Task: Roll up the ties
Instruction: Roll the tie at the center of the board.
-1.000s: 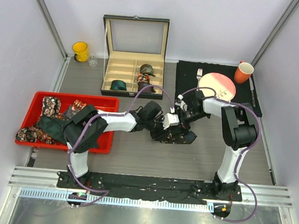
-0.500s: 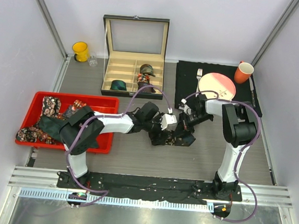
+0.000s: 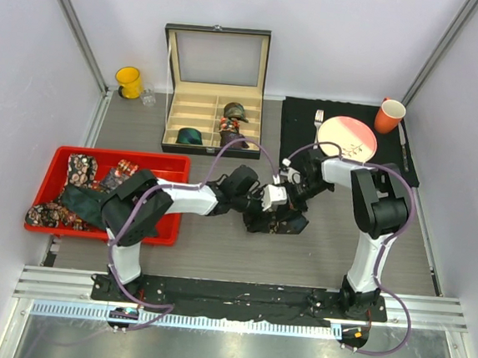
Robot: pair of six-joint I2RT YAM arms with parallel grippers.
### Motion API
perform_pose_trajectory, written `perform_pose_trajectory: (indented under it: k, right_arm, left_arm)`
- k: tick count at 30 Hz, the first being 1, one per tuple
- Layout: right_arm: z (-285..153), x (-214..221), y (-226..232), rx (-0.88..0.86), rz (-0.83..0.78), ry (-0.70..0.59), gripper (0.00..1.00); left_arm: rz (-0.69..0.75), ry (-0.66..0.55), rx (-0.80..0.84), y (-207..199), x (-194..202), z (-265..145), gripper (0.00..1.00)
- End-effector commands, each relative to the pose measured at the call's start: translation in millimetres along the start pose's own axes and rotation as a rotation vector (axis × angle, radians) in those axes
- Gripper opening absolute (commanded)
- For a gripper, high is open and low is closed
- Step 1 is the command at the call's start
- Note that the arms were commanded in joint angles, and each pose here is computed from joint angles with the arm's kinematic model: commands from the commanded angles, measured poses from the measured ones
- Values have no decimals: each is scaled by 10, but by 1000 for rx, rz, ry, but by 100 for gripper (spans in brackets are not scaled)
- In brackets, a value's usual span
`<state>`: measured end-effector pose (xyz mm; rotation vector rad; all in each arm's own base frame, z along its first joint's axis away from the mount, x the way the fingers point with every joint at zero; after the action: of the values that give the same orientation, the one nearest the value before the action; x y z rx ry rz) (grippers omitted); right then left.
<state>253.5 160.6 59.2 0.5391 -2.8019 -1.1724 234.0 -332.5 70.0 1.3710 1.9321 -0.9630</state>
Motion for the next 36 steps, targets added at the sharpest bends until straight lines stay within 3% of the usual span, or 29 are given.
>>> perform_pose_trajectory:
  k: [1, 4, 6, 7, 11, 14, 20, 23, 29, 32, 34, 35, 36]
  right_arm:
    - [219, -222, -347, 217, -83, -16, 1]
    - [218, -366, -188, 140, -105, -37, 2]
    - [83, -416, -43, 91, -116, -59, 12]
    - [6, -429, 10, 76, -122, -76, 24]
    - [-303, -380, 199, -5, -85, -147, 48]
    - [-412, -304, 362, -71, -78, -163, 56]
    - [-295, -232, 513, -160, -66, -171, 60]
    - [-191, -178, 520, -189, -65, -139, 58]
    - [-77, -199, 329, -107, -69, -122, 42]
    - [13, -139, 187, -75, -58, -75, 22]
    - [60, -97, 94, -34, -51, -55, 15]
    - [79, -57, 64, -32, -43, -42, 2]
    - [76, -45, 28, -30, -30, -40, 1]
  left_arm:
    - [67, 29, -36, 68, 38, 12, 53]
    - [89, 105, -85, 71, 214, -127, 34]
    - [96, 130, -101, 47, 296, -197, 25]
    - [87, 154, -113, 25, 366, -253, 24]
    - [35, 216, -129, -26, 519, -316, 21]
    - [17, 267, -119, -54, 592, -295, 20]
    - [5, 318, -128, -20, 619, -244, 19]
    - [0, 320, -144, 11, 594, -236, 23]
    - [11, 304, -134, -8, 544, -236, 35]
    - [15, 290, -135, -5, 505, -234, 39]
    - [11, 278, -143, 13, 471, -231, 43]
    - [15, 272, -143, 9, 444, -234, 46]
    - [12, 260, -151, 14, 408, -237, 48]
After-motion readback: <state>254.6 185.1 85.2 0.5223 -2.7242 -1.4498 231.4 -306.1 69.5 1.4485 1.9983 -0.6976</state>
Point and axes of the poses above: each gripper's point midway between its finger pads, its own z axis out along the fingers, its own y axis along the line the jaws close on, x = y × z, the point moved 6 cm from there along -z, back along the fingers, and after that the axes turned 8 degrees about -z, right-handed, at the moved point
